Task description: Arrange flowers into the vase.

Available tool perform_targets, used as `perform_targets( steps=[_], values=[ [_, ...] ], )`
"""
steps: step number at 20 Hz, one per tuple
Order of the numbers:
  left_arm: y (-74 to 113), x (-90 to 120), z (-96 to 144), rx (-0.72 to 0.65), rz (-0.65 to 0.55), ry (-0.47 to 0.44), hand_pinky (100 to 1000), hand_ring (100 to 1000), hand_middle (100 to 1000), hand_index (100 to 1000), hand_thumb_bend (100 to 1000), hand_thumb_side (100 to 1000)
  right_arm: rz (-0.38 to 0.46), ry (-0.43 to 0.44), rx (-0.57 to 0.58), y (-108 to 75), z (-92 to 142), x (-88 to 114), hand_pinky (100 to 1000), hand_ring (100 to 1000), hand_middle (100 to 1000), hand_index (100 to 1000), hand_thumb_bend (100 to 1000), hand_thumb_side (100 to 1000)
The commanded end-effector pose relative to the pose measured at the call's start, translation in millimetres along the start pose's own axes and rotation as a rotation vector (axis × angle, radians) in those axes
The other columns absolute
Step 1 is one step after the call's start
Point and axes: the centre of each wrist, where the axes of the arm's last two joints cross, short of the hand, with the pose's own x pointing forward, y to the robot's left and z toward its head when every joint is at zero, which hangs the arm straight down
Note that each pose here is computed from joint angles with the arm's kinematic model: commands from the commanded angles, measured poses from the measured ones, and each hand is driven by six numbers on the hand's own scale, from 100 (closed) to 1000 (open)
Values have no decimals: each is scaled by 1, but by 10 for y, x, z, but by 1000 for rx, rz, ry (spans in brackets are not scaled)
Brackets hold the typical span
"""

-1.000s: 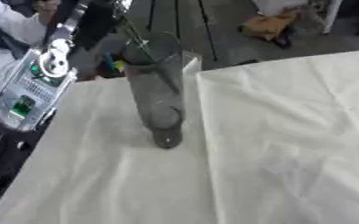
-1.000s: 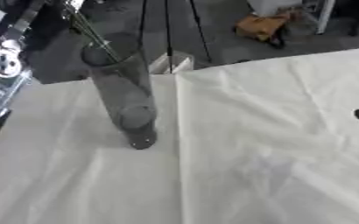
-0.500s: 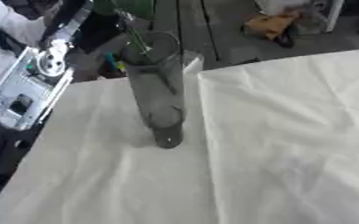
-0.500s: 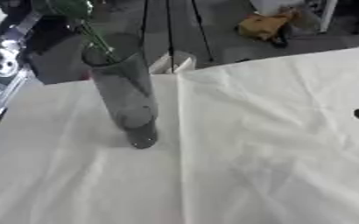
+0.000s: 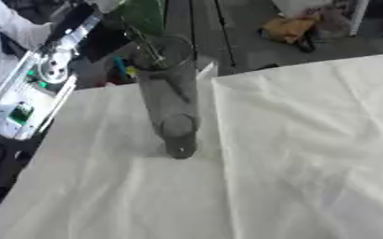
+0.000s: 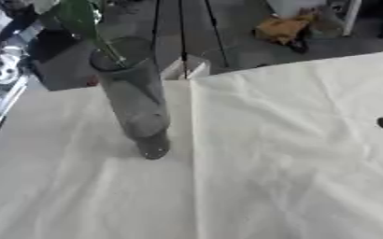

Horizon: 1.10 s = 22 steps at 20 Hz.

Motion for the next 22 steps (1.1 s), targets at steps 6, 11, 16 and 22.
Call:
perform_targets(
  steps=[6,11,16,22],
  values=[
    [231,-71,21,-66,-65,7,684,807,786,921,100,993,20,-12,7,-31,-27,65,946,817,412,747,100,865],
    [253,-124,26,-129,-75,22,740,842,826,970,100,993,24,-10,6,-39,-23,66,946,816,413,747,100,863],
    [294,-149,26,-170,-84,29,802,871,861,1000,100,1000,24,-5,7,-37,-19,64,947,816,412,747,100,860],
    [313,-149,29,-196,-89,14,851,897,895,1000,218,1000,24,0,9,-35,-13,61,947,817,411,747,100,858]
  ],
)
